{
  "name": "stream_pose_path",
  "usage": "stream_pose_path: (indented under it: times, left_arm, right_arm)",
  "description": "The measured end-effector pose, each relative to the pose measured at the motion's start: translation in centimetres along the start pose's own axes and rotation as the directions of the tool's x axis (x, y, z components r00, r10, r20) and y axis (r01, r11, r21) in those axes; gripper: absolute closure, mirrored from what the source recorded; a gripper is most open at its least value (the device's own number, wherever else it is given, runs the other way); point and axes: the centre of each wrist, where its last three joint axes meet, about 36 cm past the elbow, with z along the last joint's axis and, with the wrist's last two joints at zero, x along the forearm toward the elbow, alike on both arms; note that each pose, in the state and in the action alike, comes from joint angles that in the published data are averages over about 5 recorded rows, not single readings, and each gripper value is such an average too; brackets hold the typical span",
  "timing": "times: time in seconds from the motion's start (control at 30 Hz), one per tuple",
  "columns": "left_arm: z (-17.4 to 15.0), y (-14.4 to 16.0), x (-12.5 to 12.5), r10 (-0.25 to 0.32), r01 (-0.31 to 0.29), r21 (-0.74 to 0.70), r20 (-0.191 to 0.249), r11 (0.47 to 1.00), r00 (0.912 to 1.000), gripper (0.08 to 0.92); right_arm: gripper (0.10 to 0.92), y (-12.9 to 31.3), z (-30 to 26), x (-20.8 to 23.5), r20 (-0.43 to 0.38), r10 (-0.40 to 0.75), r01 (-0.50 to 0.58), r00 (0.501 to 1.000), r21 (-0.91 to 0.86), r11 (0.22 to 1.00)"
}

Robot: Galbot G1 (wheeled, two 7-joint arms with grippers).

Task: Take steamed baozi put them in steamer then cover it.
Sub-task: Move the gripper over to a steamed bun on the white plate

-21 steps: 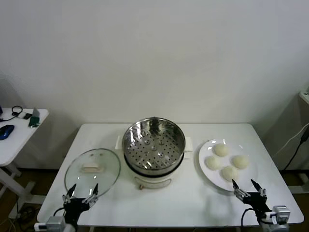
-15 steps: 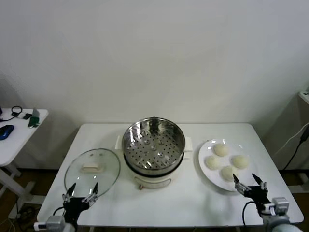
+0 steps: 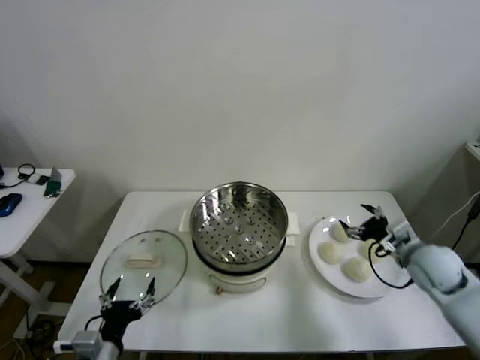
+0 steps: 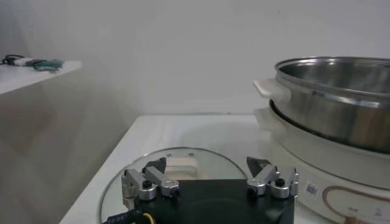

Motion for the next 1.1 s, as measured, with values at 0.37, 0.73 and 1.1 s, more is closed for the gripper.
stream_pose_path:
  times: [0.37, 0.73, 1.1]
  left_arm:
    - [0.3, 0.1, 0.0, 0.011, -0.011, -0.004, -0.008, 1.000, 0.9999, 0.177]
    - [0.4, 0.7, 0.1, 0.005, -0.005, -0.007, -0.009, 1.000, 0.9999, 0.177]
    - [0.8, 0.9, 0.2, -0.001, 0.000, -0.010, -0.013, 1.000, 0.9999, 0.177]
  right_arm:
    - [0.200, -8.8, -1.4, -2.9, -0.265, -0.334, 0.400, 0.905, 0.255, 0.881]
    - [0.200, -12.0, -3.2, -7.9, -0.445, -0.424, 0.569, 0.789, 0.266, 0.778]
    - [0.200, -12.1, -4.3, -12.0, -0.506, -0.441, 0.617, 0.741, 0.253, 0.745]
